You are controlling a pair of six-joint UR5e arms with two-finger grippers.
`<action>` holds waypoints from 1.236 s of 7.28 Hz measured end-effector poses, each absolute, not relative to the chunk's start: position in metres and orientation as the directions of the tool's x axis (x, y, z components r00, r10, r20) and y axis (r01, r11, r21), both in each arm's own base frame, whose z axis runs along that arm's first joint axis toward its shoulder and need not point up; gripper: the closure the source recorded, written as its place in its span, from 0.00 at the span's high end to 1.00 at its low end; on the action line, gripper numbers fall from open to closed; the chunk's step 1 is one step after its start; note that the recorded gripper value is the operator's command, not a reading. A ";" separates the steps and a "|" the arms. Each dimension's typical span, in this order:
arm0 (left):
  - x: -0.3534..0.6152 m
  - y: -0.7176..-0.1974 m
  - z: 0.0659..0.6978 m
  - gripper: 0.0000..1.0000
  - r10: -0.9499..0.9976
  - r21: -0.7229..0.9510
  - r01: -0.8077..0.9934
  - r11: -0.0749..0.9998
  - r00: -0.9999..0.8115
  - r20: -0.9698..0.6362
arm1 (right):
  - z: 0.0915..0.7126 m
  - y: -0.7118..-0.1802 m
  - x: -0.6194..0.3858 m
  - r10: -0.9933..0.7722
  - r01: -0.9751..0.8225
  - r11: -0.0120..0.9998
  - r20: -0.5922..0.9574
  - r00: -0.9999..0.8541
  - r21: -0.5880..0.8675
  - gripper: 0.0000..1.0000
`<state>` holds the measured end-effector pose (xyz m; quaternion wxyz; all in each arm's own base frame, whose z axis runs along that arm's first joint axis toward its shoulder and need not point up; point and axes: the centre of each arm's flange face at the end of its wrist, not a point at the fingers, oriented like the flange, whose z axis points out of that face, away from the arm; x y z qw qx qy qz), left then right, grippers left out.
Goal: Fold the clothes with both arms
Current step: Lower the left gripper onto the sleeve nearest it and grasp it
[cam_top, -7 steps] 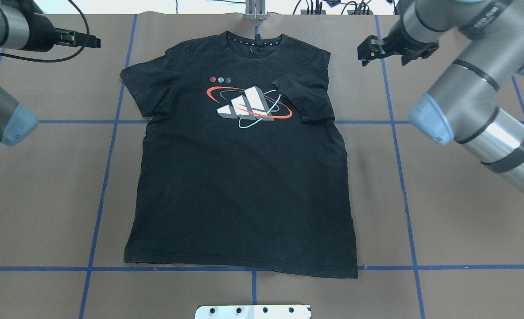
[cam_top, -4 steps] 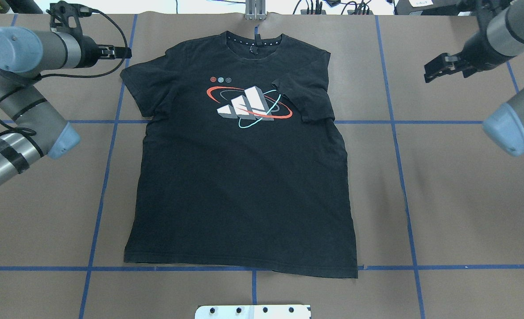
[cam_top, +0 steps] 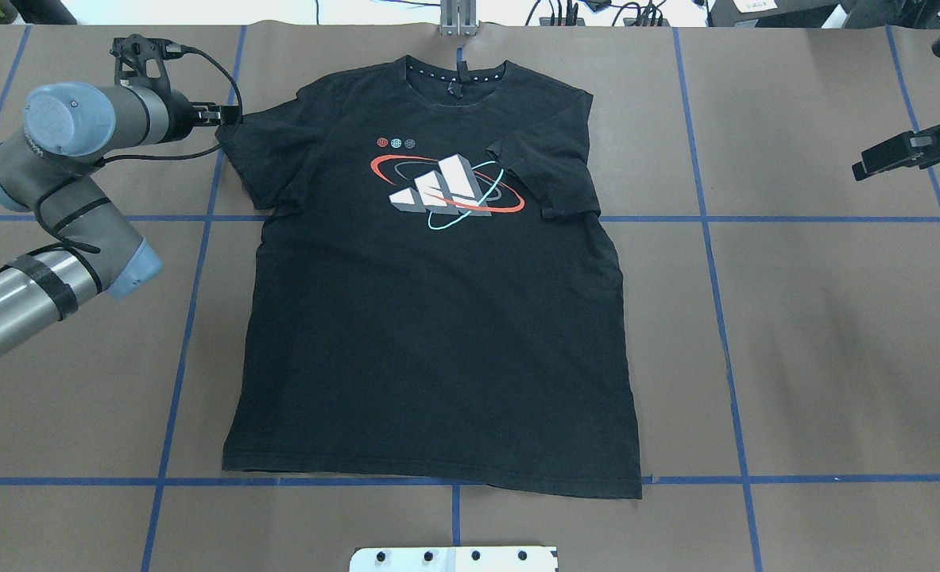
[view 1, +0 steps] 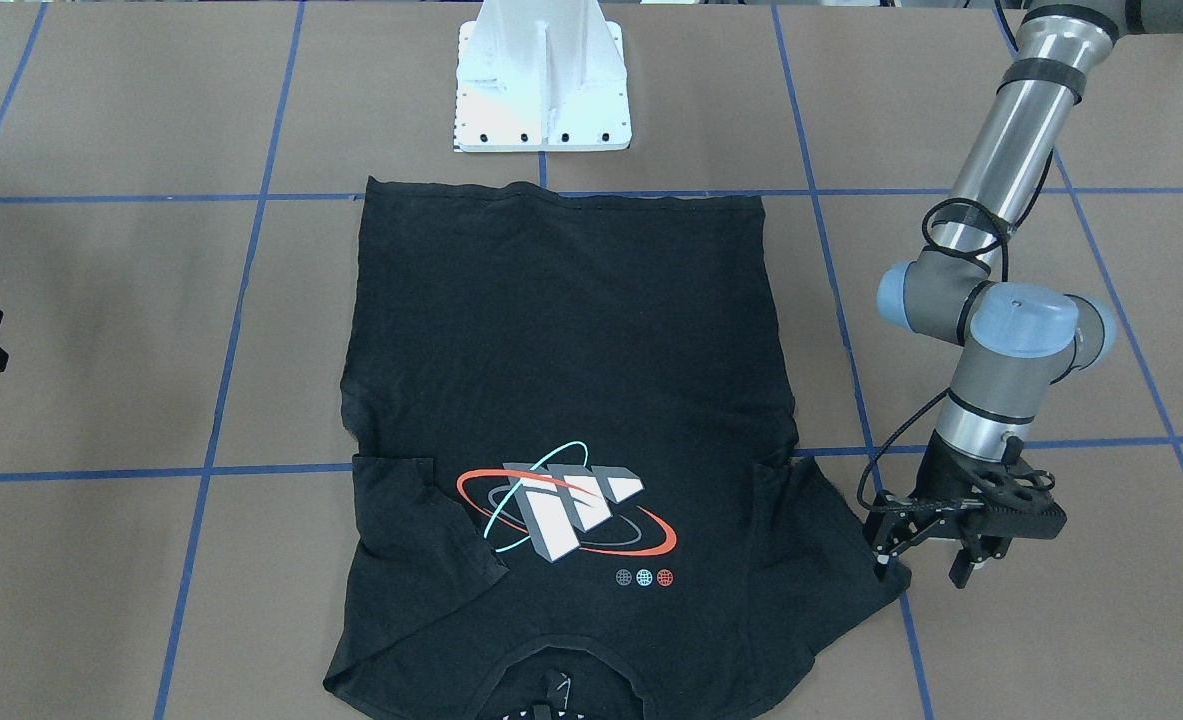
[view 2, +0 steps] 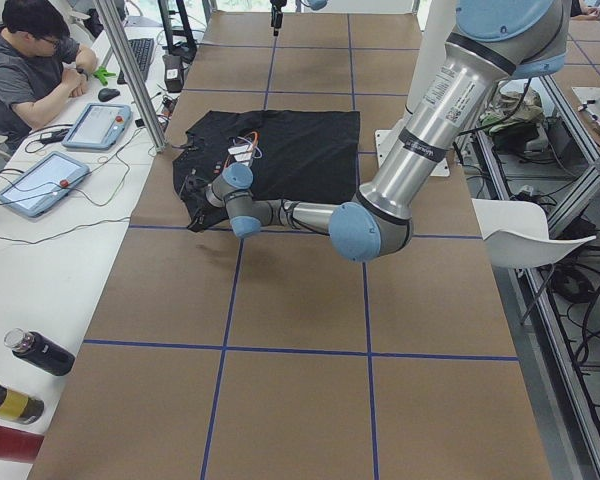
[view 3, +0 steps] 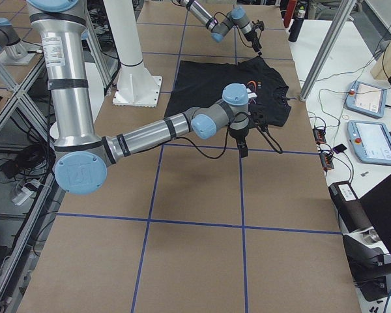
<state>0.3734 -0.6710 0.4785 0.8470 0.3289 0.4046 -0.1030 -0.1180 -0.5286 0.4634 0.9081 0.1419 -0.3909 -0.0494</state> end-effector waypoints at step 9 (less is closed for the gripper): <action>0.399 -0.660 0.496 0.14 0.092 0.472 0.410 0.780 0.671 -0.735 | 0.467 -0.531 -0.116 -0.198 -0.024 0.955 0.693 0.693 0.296 1.00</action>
